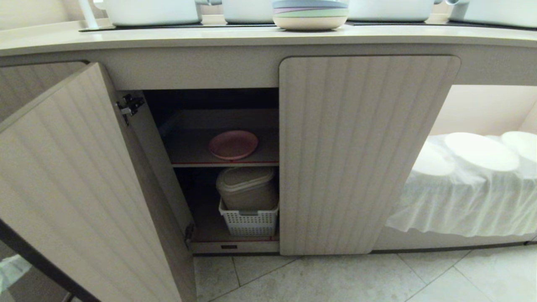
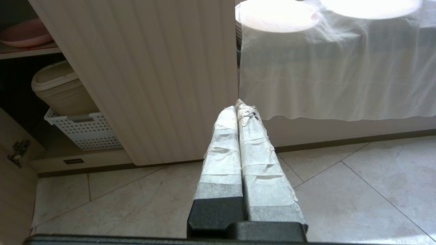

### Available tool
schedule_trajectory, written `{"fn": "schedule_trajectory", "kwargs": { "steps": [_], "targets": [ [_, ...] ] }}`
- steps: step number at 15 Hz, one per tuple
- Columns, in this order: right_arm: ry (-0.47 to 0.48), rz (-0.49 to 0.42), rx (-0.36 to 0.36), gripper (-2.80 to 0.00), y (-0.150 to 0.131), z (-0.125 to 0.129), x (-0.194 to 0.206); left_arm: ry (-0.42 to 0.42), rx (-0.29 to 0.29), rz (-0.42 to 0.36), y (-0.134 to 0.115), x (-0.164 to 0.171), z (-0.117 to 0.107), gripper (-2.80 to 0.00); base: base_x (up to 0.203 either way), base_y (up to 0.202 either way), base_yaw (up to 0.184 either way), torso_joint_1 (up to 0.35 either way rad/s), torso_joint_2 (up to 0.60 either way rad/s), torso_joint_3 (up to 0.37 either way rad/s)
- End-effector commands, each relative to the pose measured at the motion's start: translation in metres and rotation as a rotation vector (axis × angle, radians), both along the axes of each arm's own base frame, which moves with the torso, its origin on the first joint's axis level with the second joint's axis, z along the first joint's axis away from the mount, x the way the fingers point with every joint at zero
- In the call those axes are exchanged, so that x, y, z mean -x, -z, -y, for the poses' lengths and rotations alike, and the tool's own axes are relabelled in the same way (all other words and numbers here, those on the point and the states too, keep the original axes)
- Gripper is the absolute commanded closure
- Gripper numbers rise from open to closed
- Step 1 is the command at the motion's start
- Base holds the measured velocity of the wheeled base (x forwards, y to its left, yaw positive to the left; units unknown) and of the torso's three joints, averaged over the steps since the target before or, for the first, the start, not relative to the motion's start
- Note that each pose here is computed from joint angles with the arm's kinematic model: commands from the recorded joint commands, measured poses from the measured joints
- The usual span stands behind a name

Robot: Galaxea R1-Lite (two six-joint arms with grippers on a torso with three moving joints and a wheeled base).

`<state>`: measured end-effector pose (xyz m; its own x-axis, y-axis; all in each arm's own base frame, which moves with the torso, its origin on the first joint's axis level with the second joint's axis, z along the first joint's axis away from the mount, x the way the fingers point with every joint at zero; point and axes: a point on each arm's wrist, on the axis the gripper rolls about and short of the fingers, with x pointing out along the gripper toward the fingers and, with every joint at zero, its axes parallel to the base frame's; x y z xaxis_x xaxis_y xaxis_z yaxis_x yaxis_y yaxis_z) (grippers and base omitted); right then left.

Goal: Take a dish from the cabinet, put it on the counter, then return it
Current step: Close the cabinet door

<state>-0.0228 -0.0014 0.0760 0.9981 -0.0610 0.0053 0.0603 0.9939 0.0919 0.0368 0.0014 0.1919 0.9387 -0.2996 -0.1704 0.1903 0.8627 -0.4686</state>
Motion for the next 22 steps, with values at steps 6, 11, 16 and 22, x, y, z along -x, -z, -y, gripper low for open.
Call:
{"fn": "schedule_trajectory", "kwargs": {
  "steps": [6, 11, 16, 22],
  "targets": [
    [0.0, 0.001, 0.0, 0.0, 0.0, 0.0, 0.0, 0.274, 0.055, -0.003, -0.009, -0.026, -0.005, 0.0, 0.0, 0.0, 0.0, 0.0, 0.0, 0.0],
    [0.0, 0.001, 0.0, 0.0, 0.0, 0.0, 0.0, 0.382, 0.036, 0.06, -0.018, -0.055, -0.006, 0.0, 0.0, 0.0, 0.0, 0.0, 0.0, 0.0],
    [0.0, -0.001, 0.0, 0.0, 0.0, 0.0, 0.0, 0.446, 0.041, 0.059, -0.026, -0.078, -0.005, 0.0, 0.0, 0.0, 0.0, 0.0, 0.0, 0.0],
    [0.0, 0.001, 0.0, 0.0, 0.0, 0.0, 0.0, 0.496, 0.027, 0.078, -0.027, -0.108, -0.002, 0.0, 0.0, 0.0, 0.0, 0.0, 0.0, 0.0]
  ]
}}
